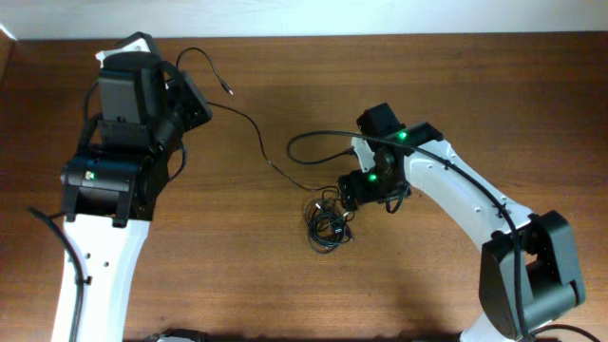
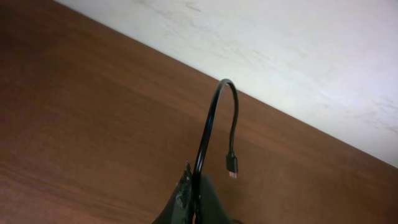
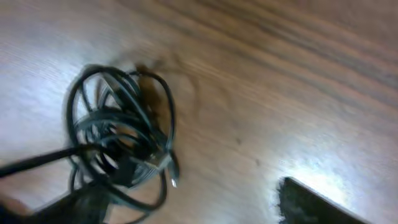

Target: Untangle cables

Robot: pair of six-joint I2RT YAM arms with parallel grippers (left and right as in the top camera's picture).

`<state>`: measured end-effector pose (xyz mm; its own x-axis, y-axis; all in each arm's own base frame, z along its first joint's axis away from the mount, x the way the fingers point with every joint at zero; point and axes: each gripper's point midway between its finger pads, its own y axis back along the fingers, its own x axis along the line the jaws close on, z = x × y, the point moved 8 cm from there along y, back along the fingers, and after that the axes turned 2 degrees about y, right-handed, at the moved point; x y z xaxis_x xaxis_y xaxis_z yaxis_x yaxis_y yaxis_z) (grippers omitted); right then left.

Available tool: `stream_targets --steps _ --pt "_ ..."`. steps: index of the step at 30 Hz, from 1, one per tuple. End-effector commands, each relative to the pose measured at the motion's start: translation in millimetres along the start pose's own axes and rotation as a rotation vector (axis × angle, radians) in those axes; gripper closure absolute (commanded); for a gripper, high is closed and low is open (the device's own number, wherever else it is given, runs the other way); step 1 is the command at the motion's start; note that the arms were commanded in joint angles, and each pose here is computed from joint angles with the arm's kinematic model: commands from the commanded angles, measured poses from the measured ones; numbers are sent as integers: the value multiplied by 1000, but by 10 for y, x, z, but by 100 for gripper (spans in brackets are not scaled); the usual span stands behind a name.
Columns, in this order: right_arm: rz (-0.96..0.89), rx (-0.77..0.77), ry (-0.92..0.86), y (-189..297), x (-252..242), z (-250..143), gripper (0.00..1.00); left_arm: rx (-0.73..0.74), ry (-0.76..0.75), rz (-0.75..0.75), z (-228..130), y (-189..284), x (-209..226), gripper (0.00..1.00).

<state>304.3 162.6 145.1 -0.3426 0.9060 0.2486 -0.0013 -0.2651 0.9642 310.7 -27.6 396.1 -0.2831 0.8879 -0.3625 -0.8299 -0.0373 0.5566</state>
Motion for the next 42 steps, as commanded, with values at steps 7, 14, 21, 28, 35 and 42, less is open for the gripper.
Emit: stream_targets --steps 7,14,21,28,35,42 --pt "74 -39 40 -194 37 -3 76 -6 -15 22 4 28 35 100" --pt "130 -87 16 -219 73 50 96 2 -17 28 -10 28 45 99" --pt "143 -306 40 1383 409 98 96 27 -61 294 -106 -180 294 99" --pt "229 -651 206 2694 829 -535 96 232 -90 296 -396 -686 280 83" --pt "11 -627 -327 2537 477 -440 96 513 -313 -281 -690 -652 -165 38" --pt "527 -487 83 2424 1021 -190 96 554 -500 -688 -808 -469 -448 8"
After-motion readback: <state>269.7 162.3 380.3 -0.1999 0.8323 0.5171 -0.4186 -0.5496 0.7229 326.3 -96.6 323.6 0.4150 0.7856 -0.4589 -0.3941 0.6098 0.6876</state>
